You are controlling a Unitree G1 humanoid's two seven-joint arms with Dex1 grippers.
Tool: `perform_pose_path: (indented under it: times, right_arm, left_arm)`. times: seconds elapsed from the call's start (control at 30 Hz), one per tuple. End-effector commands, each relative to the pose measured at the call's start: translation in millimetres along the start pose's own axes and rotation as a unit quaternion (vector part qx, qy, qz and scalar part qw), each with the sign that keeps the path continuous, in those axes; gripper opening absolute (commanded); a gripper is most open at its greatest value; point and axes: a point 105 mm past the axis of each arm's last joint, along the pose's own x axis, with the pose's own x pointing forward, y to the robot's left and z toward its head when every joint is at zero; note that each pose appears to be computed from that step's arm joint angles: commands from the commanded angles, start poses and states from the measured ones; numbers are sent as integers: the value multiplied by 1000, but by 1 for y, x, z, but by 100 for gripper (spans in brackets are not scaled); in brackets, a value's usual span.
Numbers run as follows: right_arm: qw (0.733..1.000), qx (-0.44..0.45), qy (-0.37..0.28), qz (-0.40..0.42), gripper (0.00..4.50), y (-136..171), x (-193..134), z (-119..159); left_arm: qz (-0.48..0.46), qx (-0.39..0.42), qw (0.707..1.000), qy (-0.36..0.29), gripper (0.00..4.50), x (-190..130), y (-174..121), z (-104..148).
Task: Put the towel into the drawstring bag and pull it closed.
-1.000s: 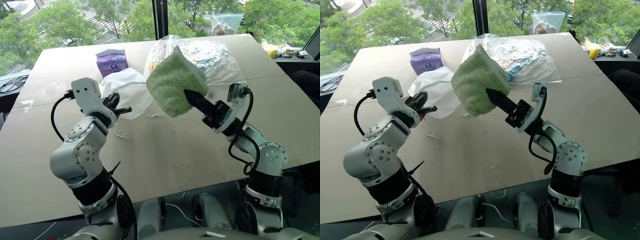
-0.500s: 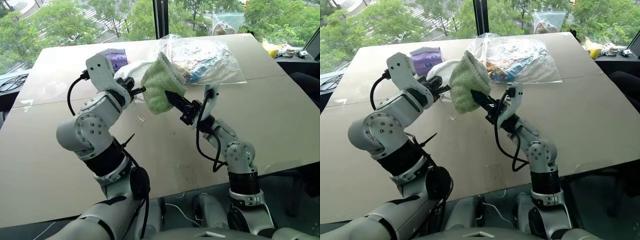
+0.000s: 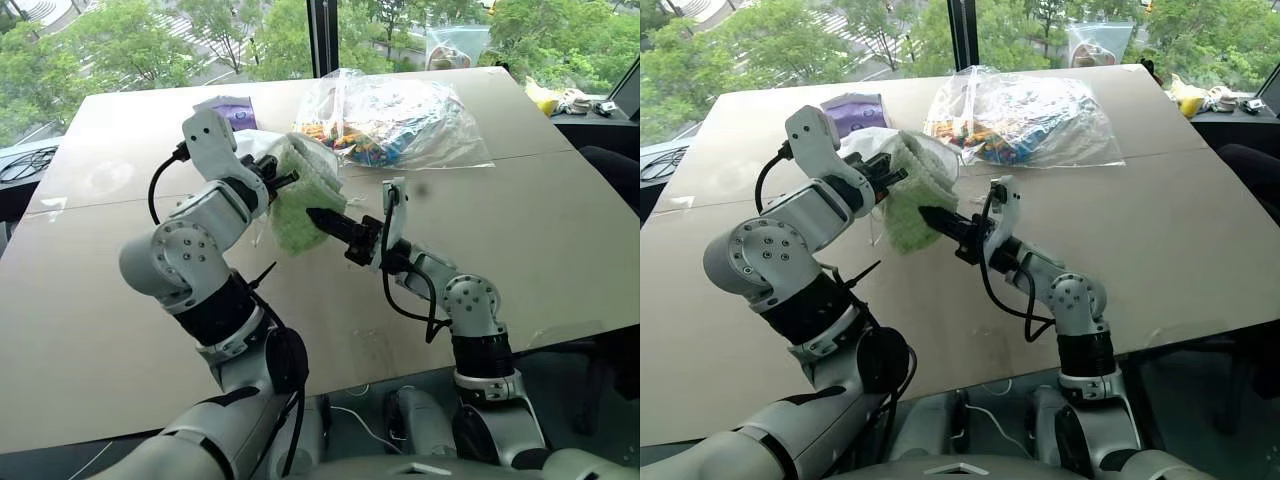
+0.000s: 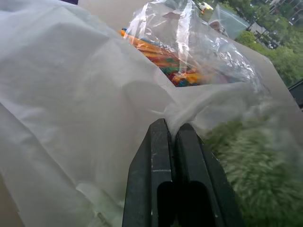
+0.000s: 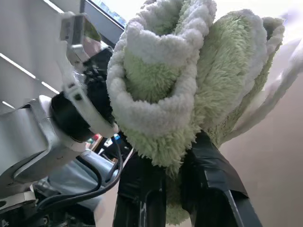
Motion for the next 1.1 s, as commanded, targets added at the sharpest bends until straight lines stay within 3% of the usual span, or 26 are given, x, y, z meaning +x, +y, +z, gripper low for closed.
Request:
perform_pose_path:
  times: [0.03,0.3,0.5,0.63,0.77,0.83,0.97,1.03,1.1]
  right_arm:
    - [998,54,-25,8,6,6,10,14]
    - [982,151,-109,22,6,10,18,51]
    - [958,218,-170,83,6,29,20,76]
    - [983,144,-79,84,6,46,33,46]
    - [995,71,11,64,6,43,32,14]
    - [996,60,6,62,6,39,30,20]
    - [986,139,-84,35,6,19,30,66]
    - [986,143,-79,33,6,17,30,67]
    - [996,81,-31,32,6,24,32,49]
  left_arm:
    - [-33,9,999,-34,0,-9,-13,10]
    - [-60,2,998,-20,0,-18,-11,-5]
    - [-123,-6,992,20,0,-22,-26,-25]
    - [-185,7,983,22,0,-25,-41,-27]
    - [-246,15,969,6,0,-32,-49,-19]
    - [-270,18,963,4,0,-36,-51,-20]
    - [-314,31,949,9,0,-47,-56,-27]
    - [-326,31,945,8,0,-50,-57,-28]
    - [-327,25,945,4,0,-50,-56,-27]
